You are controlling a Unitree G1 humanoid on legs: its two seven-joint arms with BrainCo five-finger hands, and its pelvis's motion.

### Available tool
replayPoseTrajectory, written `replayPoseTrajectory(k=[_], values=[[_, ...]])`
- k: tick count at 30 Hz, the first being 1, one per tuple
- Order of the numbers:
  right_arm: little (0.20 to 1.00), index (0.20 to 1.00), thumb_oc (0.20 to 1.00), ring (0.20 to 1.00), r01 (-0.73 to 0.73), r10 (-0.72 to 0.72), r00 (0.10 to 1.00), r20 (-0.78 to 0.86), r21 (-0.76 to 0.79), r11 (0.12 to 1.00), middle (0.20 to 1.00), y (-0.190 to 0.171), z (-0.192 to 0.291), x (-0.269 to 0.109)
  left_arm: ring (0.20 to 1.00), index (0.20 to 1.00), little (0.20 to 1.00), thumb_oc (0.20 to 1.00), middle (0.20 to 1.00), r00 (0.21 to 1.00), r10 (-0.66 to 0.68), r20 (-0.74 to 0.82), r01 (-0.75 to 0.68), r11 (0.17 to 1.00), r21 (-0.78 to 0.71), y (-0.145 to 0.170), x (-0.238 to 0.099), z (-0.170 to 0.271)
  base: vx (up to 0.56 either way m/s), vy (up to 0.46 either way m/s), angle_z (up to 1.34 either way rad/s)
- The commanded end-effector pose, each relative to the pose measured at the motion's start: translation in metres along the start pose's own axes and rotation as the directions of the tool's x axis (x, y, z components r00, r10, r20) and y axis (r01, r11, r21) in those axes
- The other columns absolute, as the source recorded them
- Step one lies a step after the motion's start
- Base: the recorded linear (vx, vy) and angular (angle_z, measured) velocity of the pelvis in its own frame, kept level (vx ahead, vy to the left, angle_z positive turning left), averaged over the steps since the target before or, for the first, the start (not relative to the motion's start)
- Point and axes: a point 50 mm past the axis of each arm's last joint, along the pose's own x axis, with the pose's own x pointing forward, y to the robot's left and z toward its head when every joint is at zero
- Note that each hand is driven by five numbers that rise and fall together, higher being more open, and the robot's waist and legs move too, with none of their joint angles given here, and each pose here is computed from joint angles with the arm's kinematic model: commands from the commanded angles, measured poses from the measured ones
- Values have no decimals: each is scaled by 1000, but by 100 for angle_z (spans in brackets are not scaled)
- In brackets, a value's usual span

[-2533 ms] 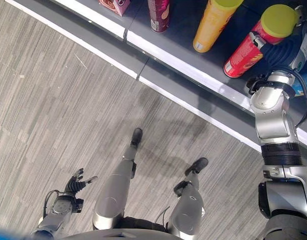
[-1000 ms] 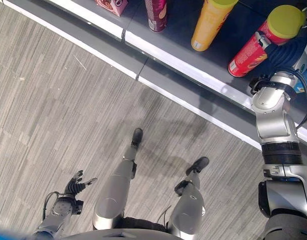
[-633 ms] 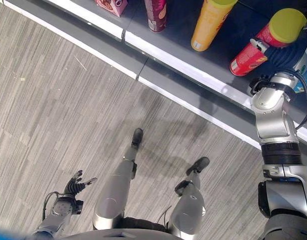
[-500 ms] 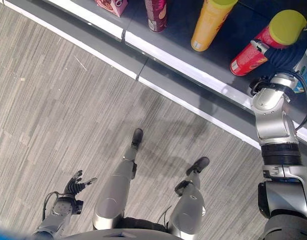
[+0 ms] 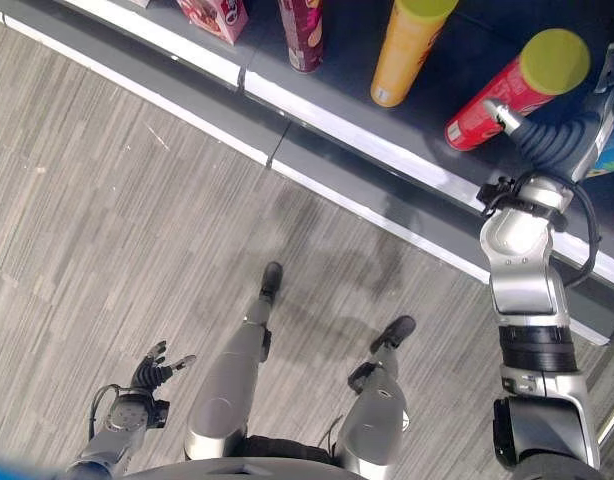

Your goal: Put the goods on the table back onto the shelves and tidy them up.

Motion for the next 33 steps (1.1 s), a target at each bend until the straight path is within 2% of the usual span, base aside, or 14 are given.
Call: replayPoseTrajectory(k=[1,3,5,8,9,10,12,18,21,24,27,28,29,33], values=[[1000,1000,1000,1000,-81,83,995,49,-35,996,1000,-15,-4,-6,1000,1000,1000,1000,1000,993,26,-113,-24,1000,17,11,-8,-29,102,-21,-15],[1000,1000,1000,1000,-230,238,970,-51,133,964,1000,-11,-17,-37,1000,1000,1000,1000,1000,979,39,-198,-35,999,26,19,-12,-47,125,-23,-39],[1000,1000,1000,1000,-346,363,928,-85,164,924,1000,-9,-23,-52,1000,1000,1000,1000,1000,969,45,-245,-35,998,45,25,-15,-58,104,-23,-51],[1000,1000,1000,1000,-454,510,851,-123,313,834,1000,-5,-30,-74,1000,1000,1000,1000,1000,956,53,-290,-40,998,52,31,-19,-68,73,-22,-26],[1000,1000,1000,1000,-454,509,852,-123,313,834,1000,-5,-30,-74,1000,1000,1000,1000,1000,956,53,-289,-40,998,52,31,-19,-67,85,-51,-31],[1000,1000,1000,1000,-495,597,780,-185,401,771,1000,-4,-41,-93,1000,1000,1000,1000,1000,950,47,-309,-32,998,55,34,-20,-71,55,-26,-32],[1000,1000,1000,1000,-496,615,761,-205,427,756,1000,-4,-46,-100,1000,1000,1000,1000,1000,946,39,-323,-23,998,53,33,-21,-74,82,-28,-29],[1000,1000,1000,1000,-508,731,510,-453,527,681,1000,-20,-90,-171,1000,1000,1000,1000,1000,938,16,-346,1,999,50,31,-25,-82,68,-32,-20],[1000,1000,1000,1000,-571,737,376,-562,485,662,1000,-32,-111,-199,1000,1000,1000,1000,1000,943,-7,-334,23,999,44,29,-24,-79,37,-38,-24],[1000,1000,1000,1000,-509,699,229,-678,529,679,1000,-47,-132,-239,1000,1000,1000,1000,1000,943,-21,-333,36,999,41,27,-24,-79,13,-25,-16],[1000,1000,1000,1000,-503,599,-10,-801,521,689,1000,-65,-154,-298,1000,1000,1000,1000,1000,944,-49,-327,70,996,54,23,-22,-77,8,-36,-17],[1000,1000,1000,1000,-545,507,-127,-853,487,683,1000,-72,-161,-328,1000,1000,1000,1000,1000,941,-61,-333,87,994,64,19,-21,-77,16,-40,0],[1000,1000,1000,1000,-545,508,-126,-852,487,683,1000,-72,-161,-328,1000,1000,1000,1000,1000,941,-61,-333,86,994,63,19,-21,-76,8,-41,3],[1000,1000,1000,1000,-547,411,-278,-869,494,676,1000,-73,-162,-365,1000,1000,1000,1000,1000,936,-75,-344,110,990,85,12,-20,-77,6,-28,0]])
